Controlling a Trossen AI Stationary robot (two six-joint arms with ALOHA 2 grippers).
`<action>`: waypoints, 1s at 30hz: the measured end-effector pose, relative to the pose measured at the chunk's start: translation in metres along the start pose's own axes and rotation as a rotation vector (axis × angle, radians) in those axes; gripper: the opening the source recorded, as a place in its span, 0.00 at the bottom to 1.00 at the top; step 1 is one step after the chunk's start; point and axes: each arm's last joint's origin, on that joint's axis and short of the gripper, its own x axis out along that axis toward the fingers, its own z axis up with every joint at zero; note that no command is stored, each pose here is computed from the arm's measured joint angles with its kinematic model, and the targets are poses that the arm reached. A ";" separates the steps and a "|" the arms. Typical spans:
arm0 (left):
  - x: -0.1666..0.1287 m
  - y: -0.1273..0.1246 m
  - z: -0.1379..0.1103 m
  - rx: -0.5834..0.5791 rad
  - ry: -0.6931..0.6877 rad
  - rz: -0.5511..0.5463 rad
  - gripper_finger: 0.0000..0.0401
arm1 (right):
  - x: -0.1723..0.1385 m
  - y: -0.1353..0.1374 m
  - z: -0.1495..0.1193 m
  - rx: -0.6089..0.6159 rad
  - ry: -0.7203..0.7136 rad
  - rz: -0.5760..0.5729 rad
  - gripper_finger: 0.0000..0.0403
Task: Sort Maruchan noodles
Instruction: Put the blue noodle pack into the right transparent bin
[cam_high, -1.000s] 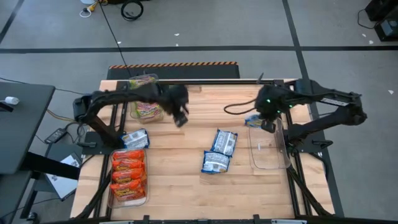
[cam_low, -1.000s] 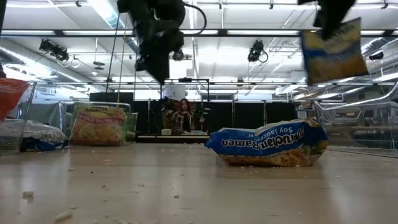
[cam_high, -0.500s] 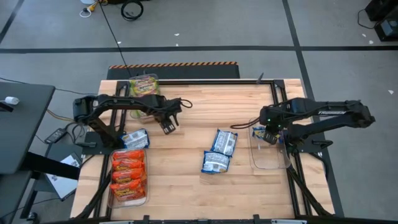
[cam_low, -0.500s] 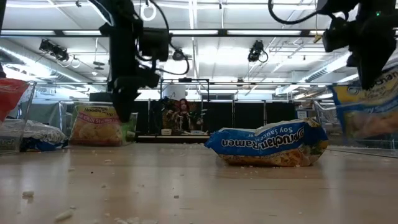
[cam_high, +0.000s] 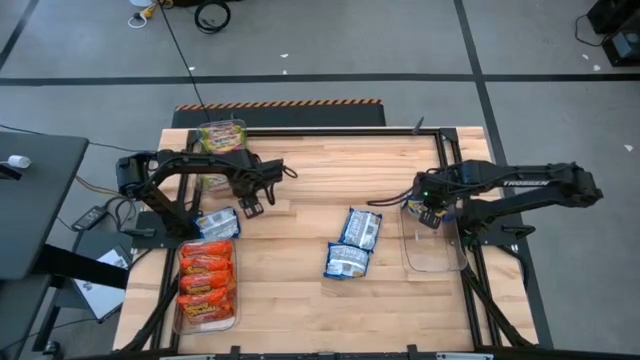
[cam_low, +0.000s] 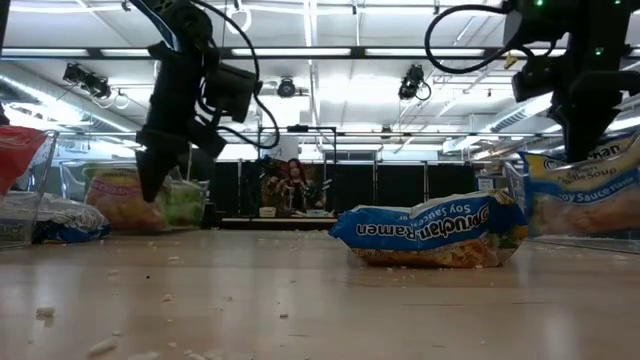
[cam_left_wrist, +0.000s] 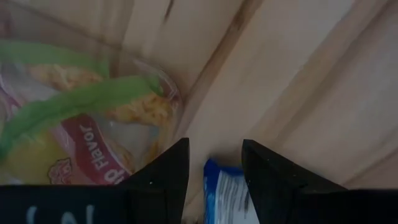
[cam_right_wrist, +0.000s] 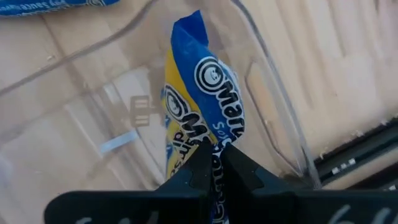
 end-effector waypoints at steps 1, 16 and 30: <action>0.000 0.000 -0.002 0.004 0.013 -0.001 0.38 | 0.001 0.000 0.001 -0.008 0.000 0.010 0.07; -0.013 0.001 -0.013 -0.088 0.090 -0.094 0.38 | 0.012 -0.002 0.019 -0.073 0.112 0.017 0.07; -0.084 -0.016 0.006 -0.106 -0.173 -0.188 0.38 | 0.014 -0.004 0.030 -0.082 0.123 -0.085 0.09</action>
